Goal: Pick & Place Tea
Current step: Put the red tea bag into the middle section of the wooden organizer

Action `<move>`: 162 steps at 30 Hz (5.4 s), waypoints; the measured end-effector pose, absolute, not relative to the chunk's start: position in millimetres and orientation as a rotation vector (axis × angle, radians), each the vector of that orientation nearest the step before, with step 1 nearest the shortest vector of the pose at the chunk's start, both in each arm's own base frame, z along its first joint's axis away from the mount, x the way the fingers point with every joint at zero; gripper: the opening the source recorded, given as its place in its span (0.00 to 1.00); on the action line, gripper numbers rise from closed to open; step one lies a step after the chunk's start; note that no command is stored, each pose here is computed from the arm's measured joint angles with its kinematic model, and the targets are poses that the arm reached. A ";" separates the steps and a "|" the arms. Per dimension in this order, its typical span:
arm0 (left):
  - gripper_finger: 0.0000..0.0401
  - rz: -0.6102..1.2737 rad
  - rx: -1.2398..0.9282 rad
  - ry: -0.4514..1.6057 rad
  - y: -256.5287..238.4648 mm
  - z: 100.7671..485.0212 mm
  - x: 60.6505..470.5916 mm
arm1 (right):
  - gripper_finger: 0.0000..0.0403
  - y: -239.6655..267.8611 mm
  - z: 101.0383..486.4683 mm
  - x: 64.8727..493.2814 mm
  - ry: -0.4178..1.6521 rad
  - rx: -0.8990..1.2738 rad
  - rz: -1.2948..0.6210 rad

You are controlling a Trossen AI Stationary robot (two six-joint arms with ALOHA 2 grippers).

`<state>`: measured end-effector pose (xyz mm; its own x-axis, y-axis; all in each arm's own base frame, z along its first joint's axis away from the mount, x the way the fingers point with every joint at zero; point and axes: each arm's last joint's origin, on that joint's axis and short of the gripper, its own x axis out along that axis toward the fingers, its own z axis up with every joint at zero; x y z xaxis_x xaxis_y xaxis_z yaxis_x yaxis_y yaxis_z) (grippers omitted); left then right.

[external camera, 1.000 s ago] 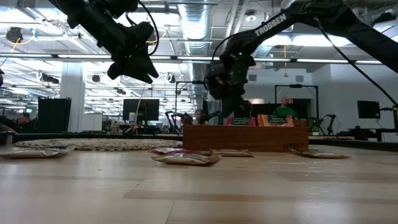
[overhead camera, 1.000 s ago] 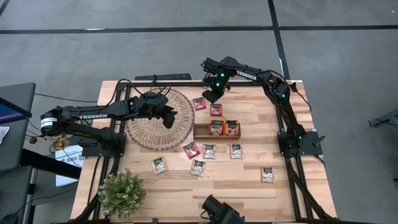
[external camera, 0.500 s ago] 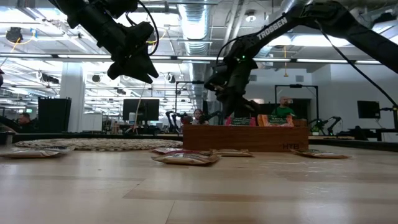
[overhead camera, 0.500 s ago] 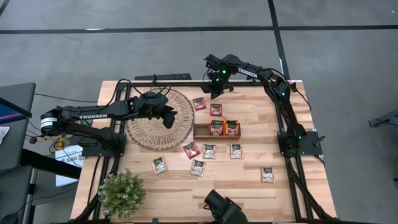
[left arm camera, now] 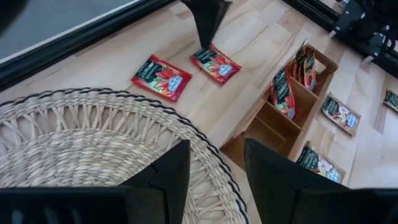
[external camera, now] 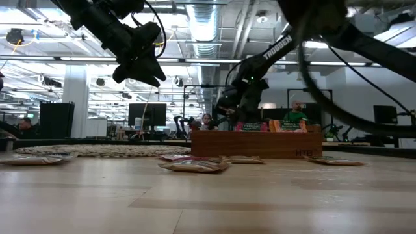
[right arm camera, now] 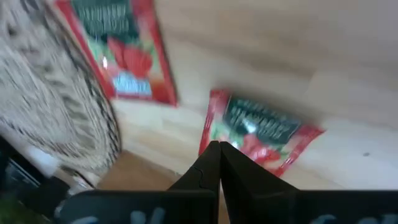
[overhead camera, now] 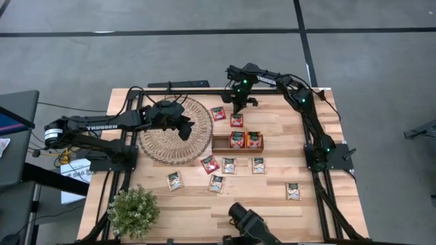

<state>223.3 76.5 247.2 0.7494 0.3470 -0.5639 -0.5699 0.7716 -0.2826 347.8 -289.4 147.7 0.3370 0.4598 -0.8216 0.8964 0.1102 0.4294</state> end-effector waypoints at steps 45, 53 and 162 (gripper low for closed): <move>0.36 0.505 -0.421 0.499 76.9 249.0 224.5 | 0.00 -296.9 128.5 346.3 1.390 1.566 -0.749; 0.36 0.505 -0.421 0.500 76.8 249.0 224.5 | 0.00 -303.9 139.3 336.3 1.460 1.450 -0.812; 0.36 0.512 -0.455 0.483 77.0 249.6 225.0 | 0.00 -317.6 213.1 243.3 1.619 1.023 -0.889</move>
<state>225.0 77.0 249.6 0.7661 0.3509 -0.5385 -0.5581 0.7788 -0.2864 243.3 -317.6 213.1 -0.1595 0.2013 -0.9665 0.9237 0.3760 -0.0741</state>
